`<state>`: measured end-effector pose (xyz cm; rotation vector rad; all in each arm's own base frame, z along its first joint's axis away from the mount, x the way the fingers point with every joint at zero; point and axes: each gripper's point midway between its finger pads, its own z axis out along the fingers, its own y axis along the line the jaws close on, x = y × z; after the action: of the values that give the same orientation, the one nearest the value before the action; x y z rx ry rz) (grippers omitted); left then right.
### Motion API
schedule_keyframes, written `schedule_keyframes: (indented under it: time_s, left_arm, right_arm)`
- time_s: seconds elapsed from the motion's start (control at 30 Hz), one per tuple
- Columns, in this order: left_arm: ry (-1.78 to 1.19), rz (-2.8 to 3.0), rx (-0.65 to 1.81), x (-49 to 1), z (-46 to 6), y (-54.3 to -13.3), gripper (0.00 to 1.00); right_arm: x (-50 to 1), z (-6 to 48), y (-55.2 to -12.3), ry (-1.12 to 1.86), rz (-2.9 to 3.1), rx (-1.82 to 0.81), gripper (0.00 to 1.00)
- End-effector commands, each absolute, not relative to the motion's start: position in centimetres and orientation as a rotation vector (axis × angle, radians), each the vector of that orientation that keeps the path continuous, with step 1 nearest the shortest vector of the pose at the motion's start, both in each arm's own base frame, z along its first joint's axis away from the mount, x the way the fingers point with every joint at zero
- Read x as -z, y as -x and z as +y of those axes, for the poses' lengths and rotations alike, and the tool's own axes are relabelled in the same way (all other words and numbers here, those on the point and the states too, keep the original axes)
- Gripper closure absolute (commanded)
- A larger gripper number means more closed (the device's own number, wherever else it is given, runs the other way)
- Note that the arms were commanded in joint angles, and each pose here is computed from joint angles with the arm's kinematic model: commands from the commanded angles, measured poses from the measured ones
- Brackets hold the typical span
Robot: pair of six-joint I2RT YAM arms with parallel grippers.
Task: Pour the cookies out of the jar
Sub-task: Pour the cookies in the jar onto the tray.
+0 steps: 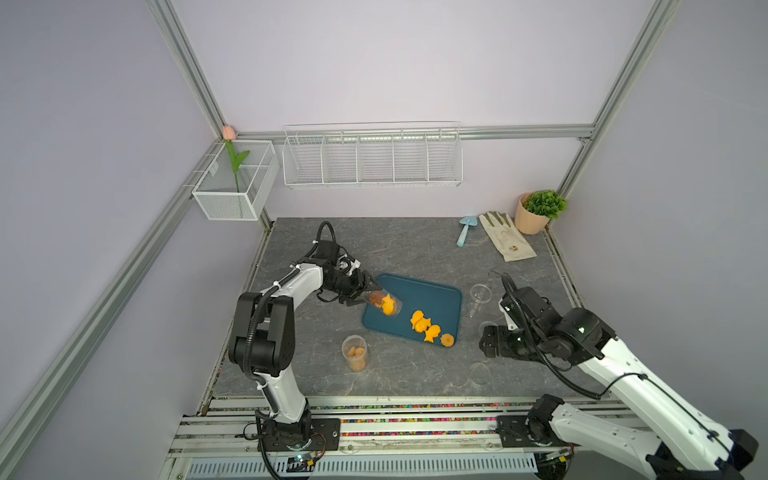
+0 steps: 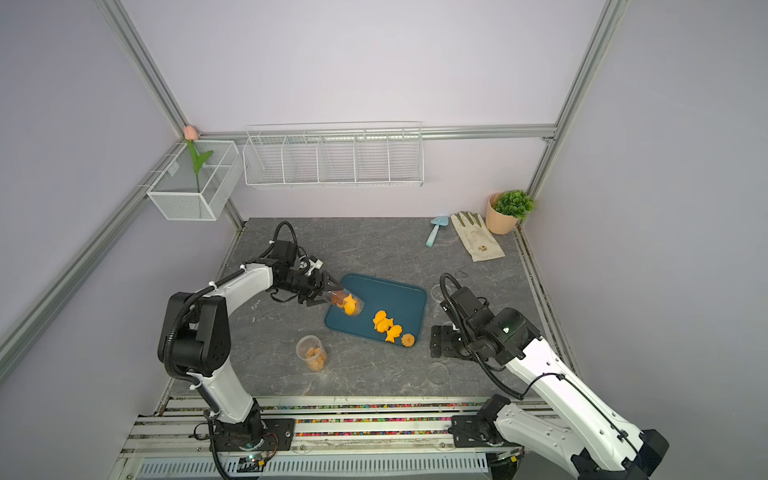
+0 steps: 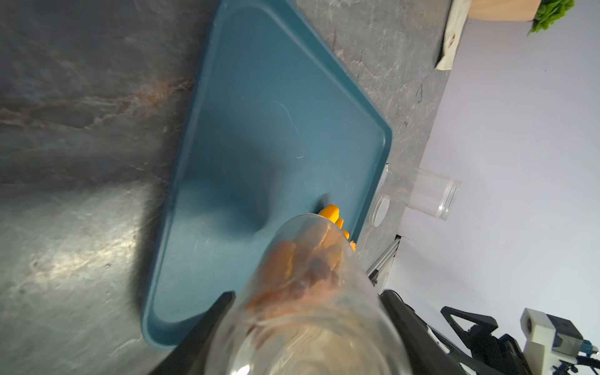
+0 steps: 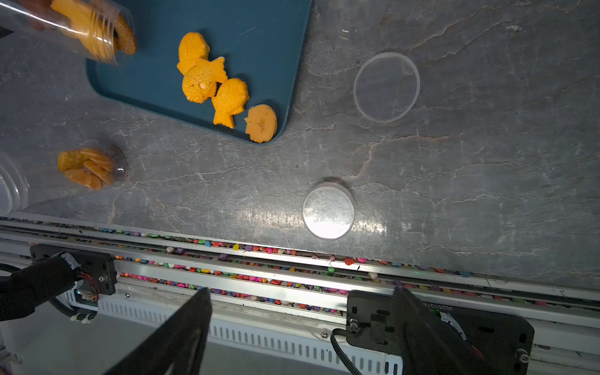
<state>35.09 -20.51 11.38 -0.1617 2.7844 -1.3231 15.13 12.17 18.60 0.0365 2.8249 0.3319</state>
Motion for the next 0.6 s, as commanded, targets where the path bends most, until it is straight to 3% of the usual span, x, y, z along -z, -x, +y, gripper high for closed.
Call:
schedule_keyframes:
  time_s: [0.0,0.03,0.13,0.23,0.3,0.4,0.5,0.57]
  left_arm:
    - [0.196,2.653,1.478,-13.8,-21.0,-36.1,0.34]
    - [0.213,2.636,1.516,-13.7,-21.2,-36.2,0.34]
    - [0.189,2.764,1.259,-12.2,-19.6,-35.6,0.35]
    - [0.388,2.582,1.57,-13.3,-19.6,-36.8,0.36]
    - [0.298,2.649,1.389,-13.3,-18.7,-36.5,0.35]
    - [0.301,2.631,1.602,-14.0,-20.2,-36.1,0.35]
    - [0.241,2.74,1.362,-13.1,-18.7,-35.6,0.35]
    - [0.278,2.705,1.483,-13.3,-19.2,-35.4,0.35]
  right_arm:
    - [-17.8,12.4,-14.9,-0.056,2.847,-0.341,0.12]
    - [-17.8,12.4,-14.9,-0.055,2.847,-0.341,0.12]
    - [-17.6,12.4,-14.8,-0.053,2.851,-0.341,0.12]
    - [-17.6,12.2,-14.7,-0.049,2.849,-0.335,0.12]
    - [-17.5,12.2,-14.7,-0.048,2.849,-0.332,0.12]
    - [-17.4,12.4,-14.8,-0.047,2.851,-0.342,0.12]
    - [-17.3,12.6,-15.0,-0.041,2.852,-0.344,0.12]
    - [-17.4,12.8,-15.1,-0.035,2.853,-0.349,0.12]
